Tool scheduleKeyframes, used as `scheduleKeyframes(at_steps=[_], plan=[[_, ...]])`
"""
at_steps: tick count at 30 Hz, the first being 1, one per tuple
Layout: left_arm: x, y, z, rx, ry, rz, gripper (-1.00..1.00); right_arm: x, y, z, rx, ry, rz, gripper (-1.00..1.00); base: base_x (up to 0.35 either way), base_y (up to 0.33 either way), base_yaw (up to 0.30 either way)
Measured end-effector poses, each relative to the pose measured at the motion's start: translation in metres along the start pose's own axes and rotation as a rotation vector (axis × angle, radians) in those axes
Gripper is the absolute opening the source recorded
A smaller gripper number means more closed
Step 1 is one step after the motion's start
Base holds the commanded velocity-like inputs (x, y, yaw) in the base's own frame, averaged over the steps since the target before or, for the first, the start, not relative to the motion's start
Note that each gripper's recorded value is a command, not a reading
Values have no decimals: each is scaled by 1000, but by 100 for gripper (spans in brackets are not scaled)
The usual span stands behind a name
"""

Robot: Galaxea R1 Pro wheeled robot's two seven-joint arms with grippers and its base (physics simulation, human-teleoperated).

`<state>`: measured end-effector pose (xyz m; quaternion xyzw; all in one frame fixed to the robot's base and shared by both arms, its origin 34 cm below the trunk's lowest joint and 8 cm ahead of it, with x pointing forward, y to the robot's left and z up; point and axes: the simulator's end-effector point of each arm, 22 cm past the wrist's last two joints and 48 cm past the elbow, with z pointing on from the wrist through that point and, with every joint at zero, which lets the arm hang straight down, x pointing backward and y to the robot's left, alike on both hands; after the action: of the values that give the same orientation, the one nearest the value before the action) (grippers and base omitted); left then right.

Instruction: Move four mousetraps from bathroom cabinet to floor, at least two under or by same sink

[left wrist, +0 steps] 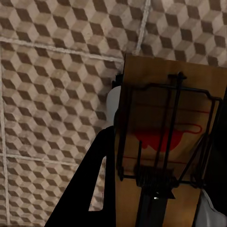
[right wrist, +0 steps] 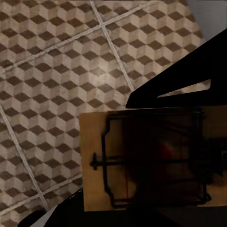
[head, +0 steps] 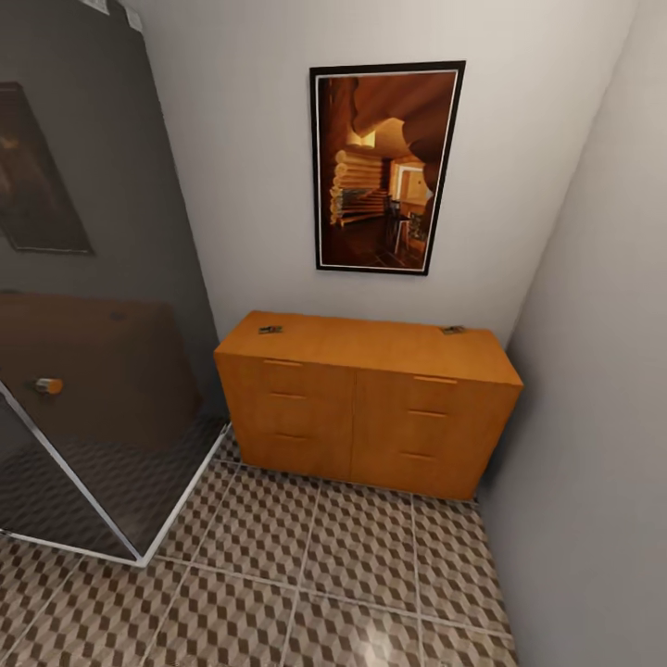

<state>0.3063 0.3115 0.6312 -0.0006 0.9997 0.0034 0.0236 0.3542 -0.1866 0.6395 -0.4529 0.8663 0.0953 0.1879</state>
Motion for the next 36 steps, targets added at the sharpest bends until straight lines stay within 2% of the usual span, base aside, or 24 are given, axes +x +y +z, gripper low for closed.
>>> scheduleKeyframes(at_steps=[2, 5, 12, 20, 24, 36], plan=[[-1, 2, 0, -4, -1, -1, -100, 4, 15, 0, -16, -12, 2, -100, 0, 0, 287], [-1, 5, 0, -9, -2, -2, -100, 8, 26, -1, -25, -17, 10, -100, 0, 0, 287], [-2, 7, 0, -13, -3, -1, -100, 14, 21, -3, -5, -15, 15, -100, 0, 0, 287], [-2, 8, 0, -15, -3, 0, -100, 8, -5, -5, 116, -42, 14, -100, 0, 0, 289], [-2, 9, 0, -17, -3, 0, -100, 5, -6, -5, 127, -62, 15, -100, 0, 0, 289], [-2, 9, 0, -18, -3, 0, -100, 4, -5, -5, 126, -65, 15, -100, 0, 0, 289]])
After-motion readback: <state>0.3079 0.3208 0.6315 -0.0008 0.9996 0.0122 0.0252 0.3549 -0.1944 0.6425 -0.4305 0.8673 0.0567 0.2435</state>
